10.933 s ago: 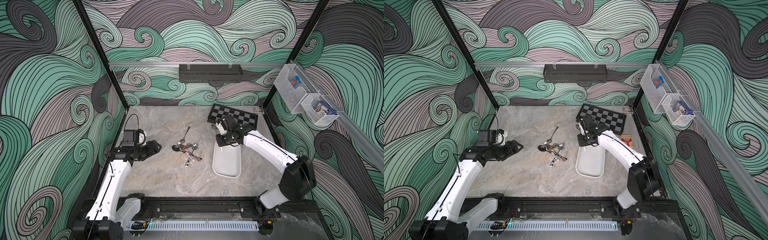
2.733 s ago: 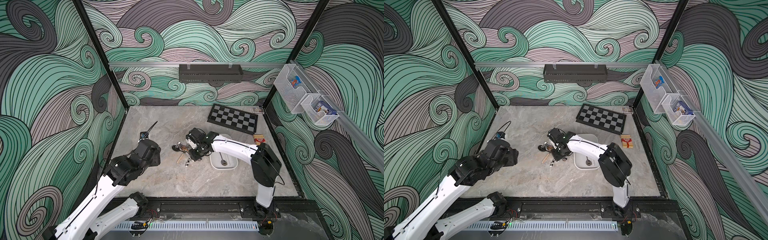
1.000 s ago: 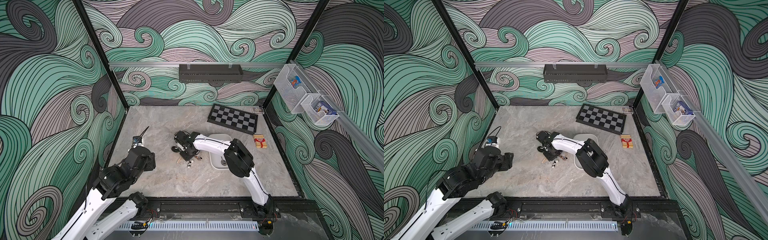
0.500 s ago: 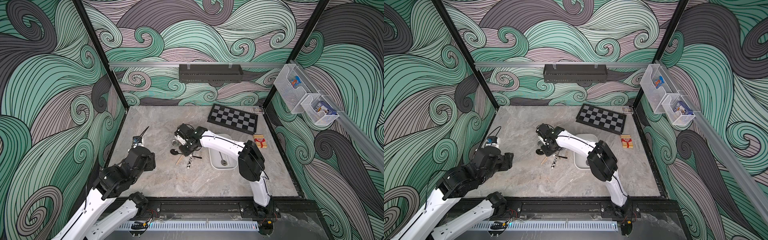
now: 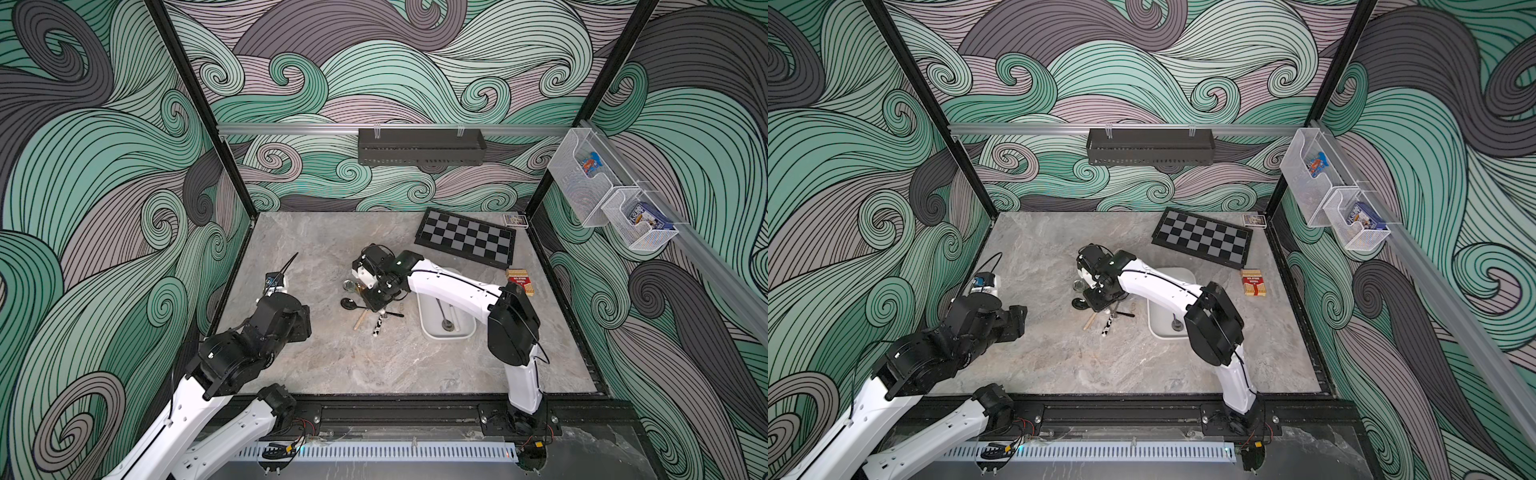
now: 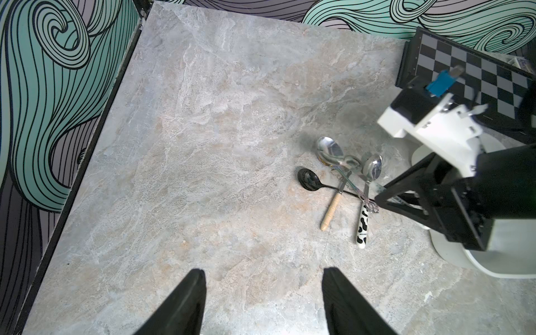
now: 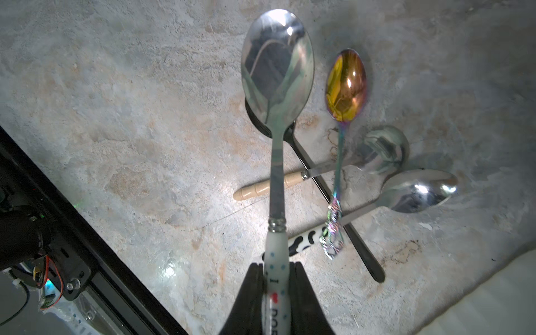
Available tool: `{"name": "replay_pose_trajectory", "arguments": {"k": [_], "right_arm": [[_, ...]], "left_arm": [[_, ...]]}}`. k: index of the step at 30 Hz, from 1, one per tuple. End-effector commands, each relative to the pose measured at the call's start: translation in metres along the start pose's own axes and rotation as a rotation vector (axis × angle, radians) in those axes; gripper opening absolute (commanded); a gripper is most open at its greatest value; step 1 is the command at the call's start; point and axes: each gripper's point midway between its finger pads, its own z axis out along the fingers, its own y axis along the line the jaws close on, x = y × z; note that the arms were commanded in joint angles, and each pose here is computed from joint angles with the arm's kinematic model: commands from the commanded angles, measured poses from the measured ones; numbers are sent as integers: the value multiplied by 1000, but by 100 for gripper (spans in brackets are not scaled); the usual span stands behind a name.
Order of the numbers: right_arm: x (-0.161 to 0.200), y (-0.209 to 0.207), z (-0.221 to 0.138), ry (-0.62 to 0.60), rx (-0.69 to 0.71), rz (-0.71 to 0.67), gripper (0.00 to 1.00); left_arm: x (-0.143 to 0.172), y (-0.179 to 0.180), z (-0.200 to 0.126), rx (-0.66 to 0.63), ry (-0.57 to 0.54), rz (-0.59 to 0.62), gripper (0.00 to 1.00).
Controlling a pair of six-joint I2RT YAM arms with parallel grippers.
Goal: Put the spoon into the storage box
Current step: Pick up the spoon from the center of the board, then place the spoon in the storage box.
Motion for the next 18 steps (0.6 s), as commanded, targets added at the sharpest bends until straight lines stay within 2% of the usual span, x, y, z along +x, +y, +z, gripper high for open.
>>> {"name": "replay_pose_trajectory", "arguments": {"k": [1, 9, 13, 18], "right_arm": [[-1, -28, -38, -70, 50, 39, 13], [60, -125, -89, -115, 185, 280, 15], [95, -149, -90, -92, 222, 382, 15], [120, -152, -72, -37, 231, 402, 16]], "left_arm": [[-2, 3, 2, -19, -10, 10, 67], [-2, 0, 3, -10, -5, 16, 67], [-1, -2, 5, -7, 3, 19, 67], [-1, -2, 5, -7, 5, 20, 67]]}}
